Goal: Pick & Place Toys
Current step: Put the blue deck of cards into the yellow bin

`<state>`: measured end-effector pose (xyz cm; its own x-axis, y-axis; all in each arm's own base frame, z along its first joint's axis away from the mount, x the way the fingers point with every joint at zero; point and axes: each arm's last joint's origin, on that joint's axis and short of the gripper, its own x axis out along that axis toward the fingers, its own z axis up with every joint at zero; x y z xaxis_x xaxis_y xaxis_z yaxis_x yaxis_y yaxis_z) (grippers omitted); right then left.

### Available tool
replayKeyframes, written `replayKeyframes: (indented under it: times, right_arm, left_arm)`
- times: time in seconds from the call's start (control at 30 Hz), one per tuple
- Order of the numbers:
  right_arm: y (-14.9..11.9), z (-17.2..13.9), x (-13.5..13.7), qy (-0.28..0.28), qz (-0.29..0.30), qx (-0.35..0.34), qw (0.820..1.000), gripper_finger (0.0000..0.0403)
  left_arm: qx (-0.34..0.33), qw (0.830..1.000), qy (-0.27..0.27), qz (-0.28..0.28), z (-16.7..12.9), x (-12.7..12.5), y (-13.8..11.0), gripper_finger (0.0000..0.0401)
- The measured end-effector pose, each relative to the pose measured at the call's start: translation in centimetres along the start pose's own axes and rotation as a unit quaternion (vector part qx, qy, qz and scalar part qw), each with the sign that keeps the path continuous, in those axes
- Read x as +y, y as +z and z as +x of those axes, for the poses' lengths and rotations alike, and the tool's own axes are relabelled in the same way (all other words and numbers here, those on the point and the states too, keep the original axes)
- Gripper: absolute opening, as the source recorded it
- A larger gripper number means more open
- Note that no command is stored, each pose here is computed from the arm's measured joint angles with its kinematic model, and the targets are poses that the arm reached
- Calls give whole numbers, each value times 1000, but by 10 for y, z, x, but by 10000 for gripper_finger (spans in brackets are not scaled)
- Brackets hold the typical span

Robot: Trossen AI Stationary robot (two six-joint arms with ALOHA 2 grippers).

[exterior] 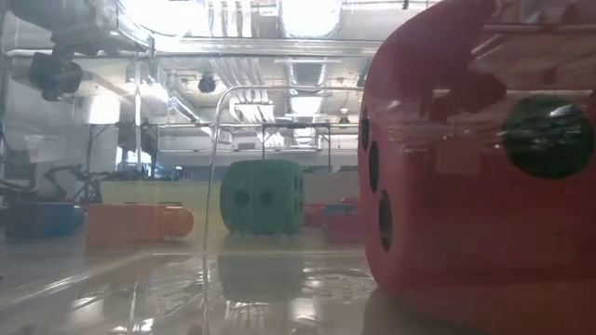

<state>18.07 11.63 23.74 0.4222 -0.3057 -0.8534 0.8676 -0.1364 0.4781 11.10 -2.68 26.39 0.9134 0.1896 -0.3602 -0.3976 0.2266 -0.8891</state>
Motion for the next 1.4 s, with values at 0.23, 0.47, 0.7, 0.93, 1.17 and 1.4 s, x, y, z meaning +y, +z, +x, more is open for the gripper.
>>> replayKeyframes:
  times: [0.23, 0.47, 0.7, 0.93, 1.17, 1.4]
  right_arm:
    - [-11, 13, 14, -7, 44, -33, 998, 228]
    - [-27, 26, 38, -13, 144, -52, 988, 228]
    - [-36, 31, 74, -10, 179, -59, 982, 228]
    - [-17, 1, 90, -86, 132, -129, 979, 228]
    - [-10, -31, 99, -187, 212, -67, 957, 228]
    - [-11, -37, 103, -222, 287, -18, 932, 228]
  left_arm:
    - [-2, 1000, 1, 0, 0, 0, 0, 29]
    - [-2, 1000, 3, 2, 0, 1, 0, 29]
    - [-1, 1000, 3, 1, 0, 1, 0, 29]
    - [-1, 1000, 3, 2, 0, 1, 0, 29]
    - [-1, 1000, 3, 1, 0, 1, 0, 29]
    - [-1, 1000, 3, 1, 0, 1, 0, 29]
